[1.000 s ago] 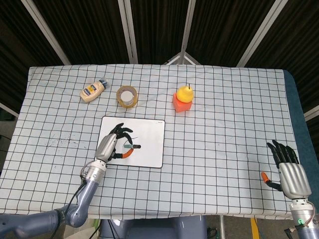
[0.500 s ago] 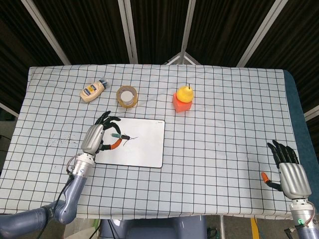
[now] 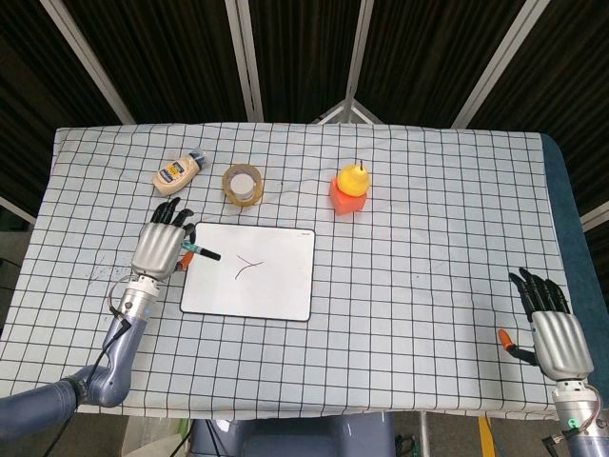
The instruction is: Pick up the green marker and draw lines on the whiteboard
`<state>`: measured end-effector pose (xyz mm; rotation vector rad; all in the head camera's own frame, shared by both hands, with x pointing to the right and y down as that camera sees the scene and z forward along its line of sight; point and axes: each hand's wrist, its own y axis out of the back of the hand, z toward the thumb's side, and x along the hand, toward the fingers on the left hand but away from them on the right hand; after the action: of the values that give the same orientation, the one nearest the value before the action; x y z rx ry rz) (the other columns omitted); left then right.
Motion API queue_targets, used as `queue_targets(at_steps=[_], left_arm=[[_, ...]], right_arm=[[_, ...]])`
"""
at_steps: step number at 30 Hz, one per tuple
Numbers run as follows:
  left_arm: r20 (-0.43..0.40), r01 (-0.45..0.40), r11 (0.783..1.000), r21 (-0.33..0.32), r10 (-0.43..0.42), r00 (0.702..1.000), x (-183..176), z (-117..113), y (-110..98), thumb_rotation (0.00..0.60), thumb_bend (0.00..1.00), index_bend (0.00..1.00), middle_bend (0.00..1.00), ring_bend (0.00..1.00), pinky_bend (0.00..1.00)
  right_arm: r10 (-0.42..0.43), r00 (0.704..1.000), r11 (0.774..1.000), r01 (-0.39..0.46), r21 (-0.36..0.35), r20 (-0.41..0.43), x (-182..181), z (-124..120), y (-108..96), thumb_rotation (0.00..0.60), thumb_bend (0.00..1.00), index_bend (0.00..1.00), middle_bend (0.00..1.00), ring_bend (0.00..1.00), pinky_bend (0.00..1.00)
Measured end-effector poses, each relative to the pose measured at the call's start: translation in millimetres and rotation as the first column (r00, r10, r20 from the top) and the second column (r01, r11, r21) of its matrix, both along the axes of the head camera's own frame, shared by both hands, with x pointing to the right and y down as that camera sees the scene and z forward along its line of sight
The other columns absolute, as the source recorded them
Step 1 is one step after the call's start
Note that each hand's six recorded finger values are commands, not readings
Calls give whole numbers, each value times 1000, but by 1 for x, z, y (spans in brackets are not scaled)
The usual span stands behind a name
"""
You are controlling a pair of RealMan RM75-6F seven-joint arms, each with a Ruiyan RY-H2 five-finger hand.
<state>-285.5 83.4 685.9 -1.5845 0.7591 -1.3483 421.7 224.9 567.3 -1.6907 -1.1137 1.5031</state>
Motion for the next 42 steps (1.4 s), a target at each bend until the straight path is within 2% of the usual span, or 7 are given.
queue_targets(at_steps=[5,9,13,19,25,34,42], left_arm=[[162,-2,999,-33,8,987,-22,20,4,600,488,653,176,44,92],[179,0,999,-48,8,984,-25,27,7,600,450,600,132,26,77],[195,2,998,-58,10,981,-28,30,9,600,340,409,13,0,16],[225,12,996,-88,9,974,-35,35,14,600,224,170,0,0,0],[207,40,995,-94,-20,978,-39,29,18,600,218,119,0,0,0],[79,136,989,-64,-131,988,-55,-3,34,600,212,110,0,0,0],[-9,175,984,44,-175,985,-102,-76,74,600,188,38,0,0,0]], right_arm=[[-1,1000,1000,1,0,0,0,0,0,600,324,0,0,0,36],[-1,1000,1000,1,0,0,0,0,0,600,325,0,0,0,36],[-1,1000,1000,1,0,0,0,0,0,600,325,0,0,0,36],[0,1000,1000,0,0,0,0,0,1,600,324,0,0,0,36],[-2,1000,1000,2,1,-2,0,0,0,600,325,0,0,0,36],[-9,1000,1000,9,5,-15,2,-1,0,600,325,0,0,0,36],[-26,999,1000,26,16,-40,3,-3,0,600,325,0,0,0,36]])
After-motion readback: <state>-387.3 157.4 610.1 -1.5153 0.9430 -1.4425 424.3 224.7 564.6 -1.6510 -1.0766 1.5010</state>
